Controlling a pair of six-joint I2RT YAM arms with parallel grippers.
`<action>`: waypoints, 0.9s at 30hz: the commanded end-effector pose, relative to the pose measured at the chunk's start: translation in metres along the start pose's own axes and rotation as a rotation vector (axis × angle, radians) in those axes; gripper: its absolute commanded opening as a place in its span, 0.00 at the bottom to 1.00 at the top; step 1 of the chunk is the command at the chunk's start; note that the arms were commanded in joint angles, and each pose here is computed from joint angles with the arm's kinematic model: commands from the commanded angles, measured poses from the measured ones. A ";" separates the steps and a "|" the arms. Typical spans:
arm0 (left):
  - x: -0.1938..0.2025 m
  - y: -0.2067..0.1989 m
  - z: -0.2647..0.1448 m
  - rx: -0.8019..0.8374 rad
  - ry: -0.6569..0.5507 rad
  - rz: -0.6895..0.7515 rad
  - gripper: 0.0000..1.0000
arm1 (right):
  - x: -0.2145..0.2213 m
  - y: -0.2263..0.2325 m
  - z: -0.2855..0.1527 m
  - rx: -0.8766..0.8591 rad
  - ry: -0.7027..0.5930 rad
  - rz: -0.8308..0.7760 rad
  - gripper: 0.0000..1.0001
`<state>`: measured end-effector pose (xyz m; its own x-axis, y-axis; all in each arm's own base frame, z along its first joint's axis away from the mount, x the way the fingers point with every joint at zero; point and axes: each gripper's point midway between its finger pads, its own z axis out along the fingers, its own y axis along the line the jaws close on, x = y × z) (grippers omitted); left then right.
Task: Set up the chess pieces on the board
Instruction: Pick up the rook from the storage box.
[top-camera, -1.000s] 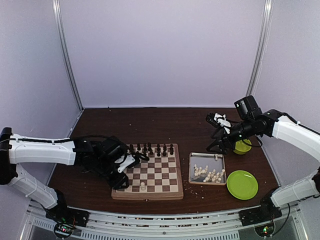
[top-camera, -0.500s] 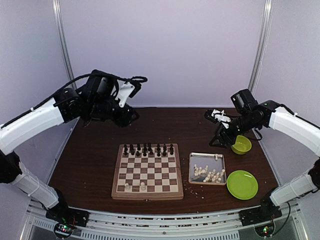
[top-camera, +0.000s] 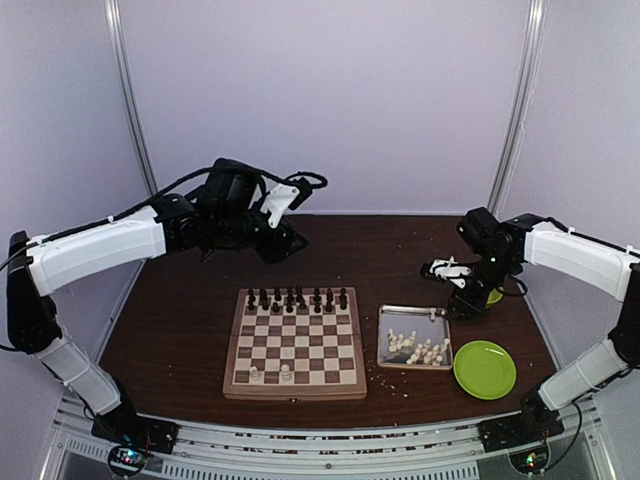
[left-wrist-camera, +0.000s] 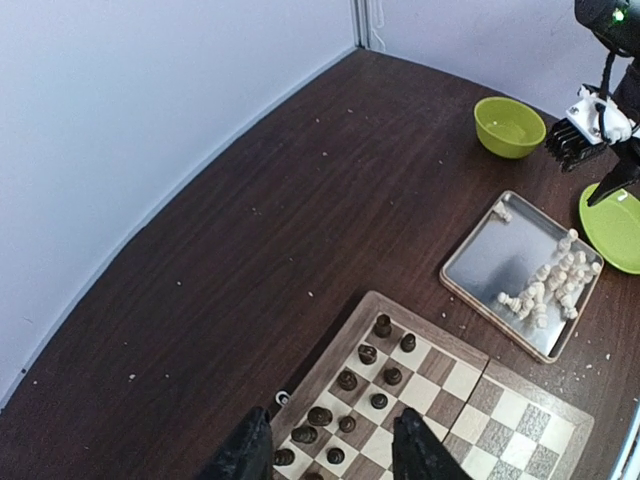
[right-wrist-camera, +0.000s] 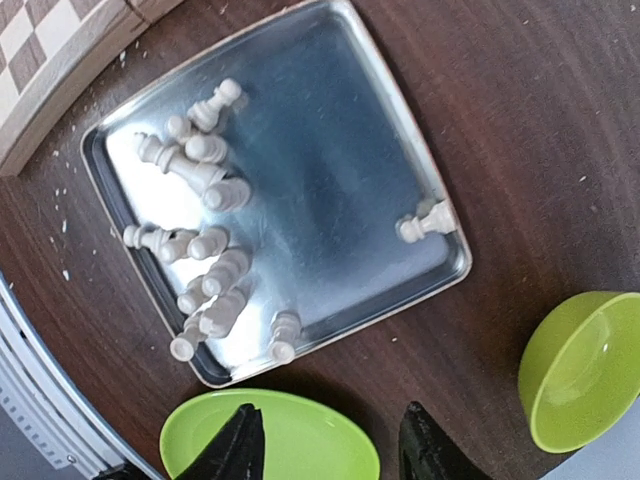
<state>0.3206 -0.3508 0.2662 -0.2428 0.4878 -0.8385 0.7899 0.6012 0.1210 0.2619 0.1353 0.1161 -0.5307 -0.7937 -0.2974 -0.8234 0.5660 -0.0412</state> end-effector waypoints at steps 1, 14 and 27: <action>-0.019 -0.008 -0.015 0.045 -0.101 0.008 0.42 | 0.032 0.014 -0.001 -0.041 0.102 -0.060 0.45; -0.031 0.001 -0.036 -0.005 -0.144 0.012 0.43 | 0.038 0.036 0.041 -0.102 0.185 -0.142 0.48; -0.026 0.006 -0.033 -0.036 -0.124 0.025 0.43 | 0.038 0.029 0.074 -0.091 0.223 -0.159 0.34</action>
<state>0.3083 -0.3380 0.2992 -0.1828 0.4329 -0.8827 0.7844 0.6055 0.1345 0.2307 0.1394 0.0432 -0.4336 -0.8961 -0.0947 -0.9011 0.4320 0.0382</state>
